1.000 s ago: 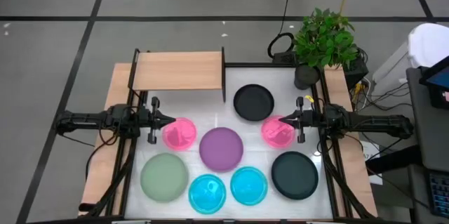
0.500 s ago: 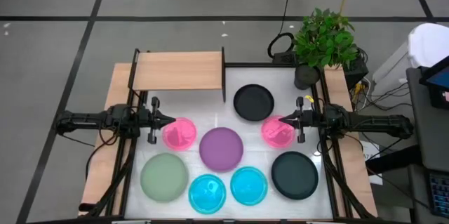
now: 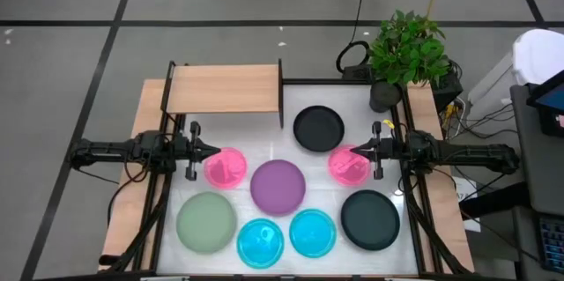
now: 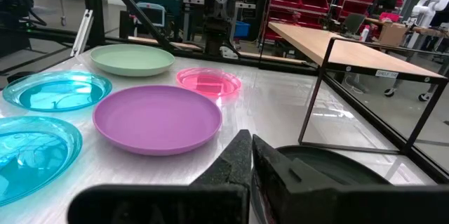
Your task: Place and stack plates onto a shelf
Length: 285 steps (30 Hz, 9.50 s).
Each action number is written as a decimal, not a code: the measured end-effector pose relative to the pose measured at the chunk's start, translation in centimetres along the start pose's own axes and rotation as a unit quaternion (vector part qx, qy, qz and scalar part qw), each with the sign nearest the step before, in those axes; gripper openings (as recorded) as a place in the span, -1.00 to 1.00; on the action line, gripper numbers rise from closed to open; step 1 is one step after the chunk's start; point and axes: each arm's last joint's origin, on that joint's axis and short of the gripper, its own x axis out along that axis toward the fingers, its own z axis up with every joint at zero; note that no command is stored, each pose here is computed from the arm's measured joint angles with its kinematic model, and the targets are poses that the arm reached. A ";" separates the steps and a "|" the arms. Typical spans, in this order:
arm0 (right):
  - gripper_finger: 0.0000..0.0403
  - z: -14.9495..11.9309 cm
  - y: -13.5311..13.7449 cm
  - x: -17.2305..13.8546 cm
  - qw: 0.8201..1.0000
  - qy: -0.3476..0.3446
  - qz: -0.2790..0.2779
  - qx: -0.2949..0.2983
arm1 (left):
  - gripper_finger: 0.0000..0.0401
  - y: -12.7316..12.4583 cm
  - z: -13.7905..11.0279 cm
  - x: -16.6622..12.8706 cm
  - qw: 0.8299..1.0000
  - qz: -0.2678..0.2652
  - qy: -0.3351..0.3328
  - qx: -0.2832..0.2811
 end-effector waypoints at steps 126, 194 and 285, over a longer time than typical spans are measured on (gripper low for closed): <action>-1.00 18.2 -3.1 7.5 0.934 0.338 -0.044 0.111 | -0.98 0.4 4.1 -0.2 0.992 0.009 0.117 -0.052; -0.45 -0.3 -0.9 16.9 0.871 0.488 0.002 -0.057 | -0.98 0.6 11.0 11.2 0.947 -0.007 0.322 -0.002; -0.98 9.2 5.9 14.7 0.892 0.327 0.199 -0.239 | 0.07 -3.7 6.4 19.4 0.923 -0.108 0.237 0.284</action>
